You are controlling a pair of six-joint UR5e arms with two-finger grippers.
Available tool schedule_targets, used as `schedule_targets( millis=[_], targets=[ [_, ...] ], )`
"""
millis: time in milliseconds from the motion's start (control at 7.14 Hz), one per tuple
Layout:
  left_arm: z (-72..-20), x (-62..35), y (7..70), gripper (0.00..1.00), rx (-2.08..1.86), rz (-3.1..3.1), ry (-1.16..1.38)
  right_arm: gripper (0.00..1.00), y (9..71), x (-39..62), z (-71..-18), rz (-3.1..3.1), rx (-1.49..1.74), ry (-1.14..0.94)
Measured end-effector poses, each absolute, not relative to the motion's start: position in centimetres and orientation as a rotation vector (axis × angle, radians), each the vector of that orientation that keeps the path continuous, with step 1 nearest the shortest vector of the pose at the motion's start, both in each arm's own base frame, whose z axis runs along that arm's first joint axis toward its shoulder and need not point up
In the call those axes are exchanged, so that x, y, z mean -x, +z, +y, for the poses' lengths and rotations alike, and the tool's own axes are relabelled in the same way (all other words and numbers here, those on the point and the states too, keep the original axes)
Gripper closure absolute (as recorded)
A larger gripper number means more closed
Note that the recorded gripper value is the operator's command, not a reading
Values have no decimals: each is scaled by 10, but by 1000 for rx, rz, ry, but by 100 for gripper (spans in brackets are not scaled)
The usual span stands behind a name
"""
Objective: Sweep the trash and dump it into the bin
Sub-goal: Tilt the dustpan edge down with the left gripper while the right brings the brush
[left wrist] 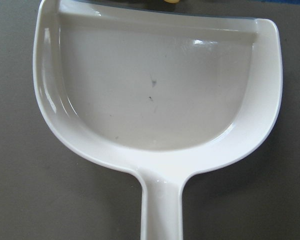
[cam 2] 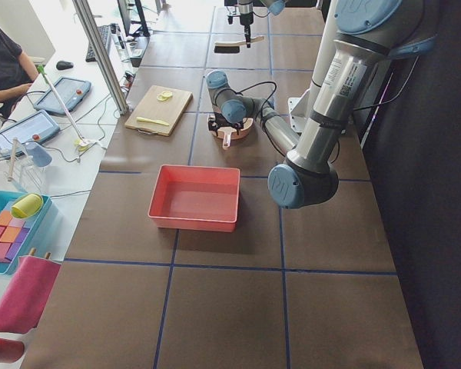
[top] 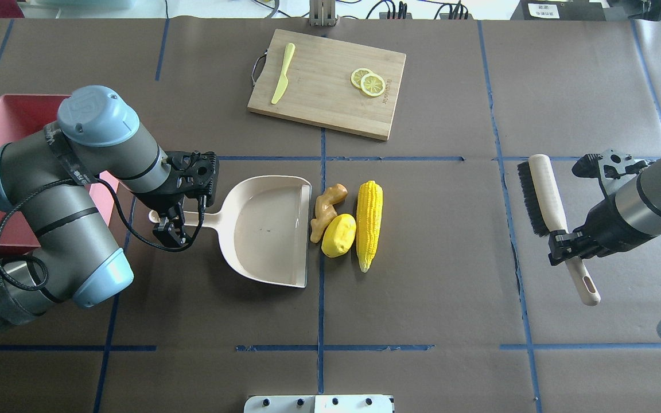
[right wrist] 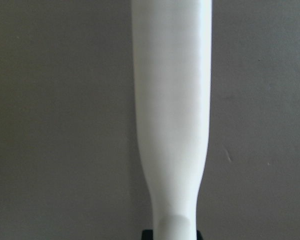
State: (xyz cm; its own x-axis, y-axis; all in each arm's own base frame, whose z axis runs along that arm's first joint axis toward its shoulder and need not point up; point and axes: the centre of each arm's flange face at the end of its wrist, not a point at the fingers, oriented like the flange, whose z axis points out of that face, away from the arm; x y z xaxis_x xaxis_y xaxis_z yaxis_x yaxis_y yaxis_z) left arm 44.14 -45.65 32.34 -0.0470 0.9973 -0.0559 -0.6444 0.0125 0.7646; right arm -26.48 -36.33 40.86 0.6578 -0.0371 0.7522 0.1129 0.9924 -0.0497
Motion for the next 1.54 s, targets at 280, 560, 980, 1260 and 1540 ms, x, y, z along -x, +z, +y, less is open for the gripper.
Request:
schedule_targets(
  millis=[280,560,980,1260,1540],
  targets=[
    [-447,-453,328,12,-610,732,1495,100,407,269,-362,-851,95,-94],
    [-446,-455,331,31,-611,703,1494,100,399,278,-361,-857,92,-109],
    [-451,-453,339,82,-606,644,1480,100,378,292,-368,-847,104,-112],
    [-453,-451,343,97,-564,627,1476,100,370,299,-369,-849,108,-116],
    [-453,-450,343,100,-551,623,1476,100,363,309,-366,-856,117,-115]
  ],
)
